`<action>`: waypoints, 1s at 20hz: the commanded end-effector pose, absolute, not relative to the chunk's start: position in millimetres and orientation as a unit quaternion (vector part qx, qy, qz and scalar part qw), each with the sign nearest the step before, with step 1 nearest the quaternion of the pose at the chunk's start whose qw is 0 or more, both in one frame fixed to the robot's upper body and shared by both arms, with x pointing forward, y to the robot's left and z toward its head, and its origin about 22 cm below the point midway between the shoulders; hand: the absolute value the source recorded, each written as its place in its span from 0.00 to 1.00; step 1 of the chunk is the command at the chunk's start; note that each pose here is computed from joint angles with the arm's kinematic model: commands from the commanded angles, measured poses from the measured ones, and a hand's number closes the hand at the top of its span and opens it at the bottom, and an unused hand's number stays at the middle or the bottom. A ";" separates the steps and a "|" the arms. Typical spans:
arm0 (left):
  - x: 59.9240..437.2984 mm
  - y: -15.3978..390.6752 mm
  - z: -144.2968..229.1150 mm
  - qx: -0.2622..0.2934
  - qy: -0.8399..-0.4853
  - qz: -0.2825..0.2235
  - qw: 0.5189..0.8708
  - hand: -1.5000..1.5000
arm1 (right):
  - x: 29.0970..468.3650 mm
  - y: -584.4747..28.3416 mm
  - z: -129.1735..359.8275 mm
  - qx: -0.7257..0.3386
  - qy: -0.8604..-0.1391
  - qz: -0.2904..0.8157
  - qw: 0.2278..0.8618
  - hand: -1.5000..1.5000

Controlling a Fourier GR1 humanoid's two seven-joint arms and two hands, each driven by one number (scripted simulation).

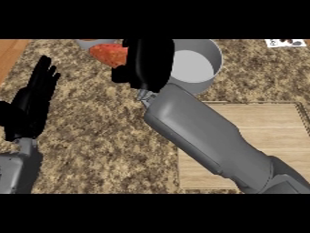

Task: Pick the sweet potato from the tray and place it in the pot

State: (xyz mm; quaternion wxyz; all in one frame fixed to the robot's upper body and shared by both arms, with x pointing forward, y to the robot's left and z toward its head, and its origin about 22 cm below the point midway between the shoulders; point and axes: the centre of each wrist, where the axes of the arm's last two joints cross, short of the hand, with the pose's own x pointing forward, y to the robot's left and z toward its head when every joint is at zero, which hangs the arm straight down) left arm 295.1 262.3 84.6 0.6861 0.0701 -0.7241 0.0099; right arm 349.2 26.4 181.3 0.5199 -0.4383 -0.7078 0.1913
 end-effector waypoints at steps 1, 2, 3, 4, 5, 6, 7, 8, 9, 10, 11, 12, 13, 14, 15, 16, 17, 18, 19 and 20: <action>302.2 260.3 93.3 0.075 -0.729 0.009 0.680 0.50 | 350.4 31.6 173.4 -0.418 -0.690 0.124 0.578 1.00; 292.8 267.1 83.1 0.075 -0.725 0.011 0.685 0.50 | 357.2 26.3 178.8 -0.416 -0.691 0.108 0.581 1.00; 299.4 258.0 72.8 0.077 -0.718 0.024 0.691 0.50 | 362.3 21.0 171.3 -0.427 -0.684 0.128 0.577 1.00; 293.9 271.5 82.4 0.081 -0.721 0.020 0.688 0.50 | 363.4 19.9 157.4 -0.445 -0.674 0.128 0.576 1.00; 298.5 261.0 79.9 0.074 -0.723 0.012 0.687 0.50 | 369.3 15.5 157.2 -0.422 -0.689 0.096 0.580 1.00; 302.0 270.6 93.1 0.080 -0.727 0.019 0.682 0.50 | 362.4 7.9 141.3 -0.399 -0.699 0.073 0.590 1.00; 292.6 268.2 84.3 0.081 -0.723 0.023 0.685 0.50 | 366.6 6.8 139.9 -0.409 -0.700 0.081 0.580 1.00; 292.2 266.2 79.9 0.080 -0.721 0.018 0.688 0.50 | 380.4 12.3 144.0 -0.468 -0.682 0.123 0.549 1.00; 294.4 267.0 80.9 0.082 -0.725 0.021 0.684 0.50 | 395.0 -5.2 132.0 -0.543 -0.641 0.173 0.514 1.00; 292.7 271.6 83.0 0.085 -0.725 0.018 0.683 0.50 | 405.9 -21.8 137.1 -0.569 -0.618 0.174 0.514 1.00; 292.1 281.4 82.7 0.080 -0.720 0.031 0.688 0.50 | 405.0 -17.7 120.3 -0.584 -0.608 0.188 0.503 1.00; 280.5 273.1 74.5 0.082 -0.719 0.024 0.690 0.50 | 408.1 -15.7 126.1 -0.596 -0.597 0.181 0.506 1.00; 299.2 273.5 97.5 0.086 -0.731 0.019 0.677 0.50 | 415.4 -26.9 115.9 -0.601 -0.592 0.185 0.505 1.00; 287.0 277.7 84.4 0.076 -0.725 0.021 0.684 0.50 | 423.7 -31.7 126.0 -0.614 -0.583 0.185 0.498 1.00; 293.4 267.1 99.2 0.082 -0.729 0.021 0.679 0.50 | 420.5 -27.2 112.5 -0.605 -0.584 0.190 0.506 1.00; 307.3 263.7 84.2 0.082 -0.722 0.026 0.687 0.50 | 421.3 -32.1 100.1 -0.601 -0.585 0.197 0.508 1.00; 296.3 282.8 79.4 0.087 -0.726 0.025 0.682 0.50 | 417.5 -42.2 79.6 -0.599 -0.586 0.187 0.512 1.00; 284.9 277.1 84.5 0.075 -0.722 0.007 0.687 0.50 | 429.8 -47.6 96.4 -0.601 -0.577 0.192 0.518 1.00; 295.6 284.9 77.7 0.080 -0.727 0.021 0.681 0.50 | 433.9 -57.1 96.5 -0.601 -0.573 0.198 0.521 1.00; 288.0 260.8 84.7 0.068 -0.730 0.016 0.680 0.50 | 436.7 -66.8 87.1 -0.606 -0.569 0.193 0.521 1.00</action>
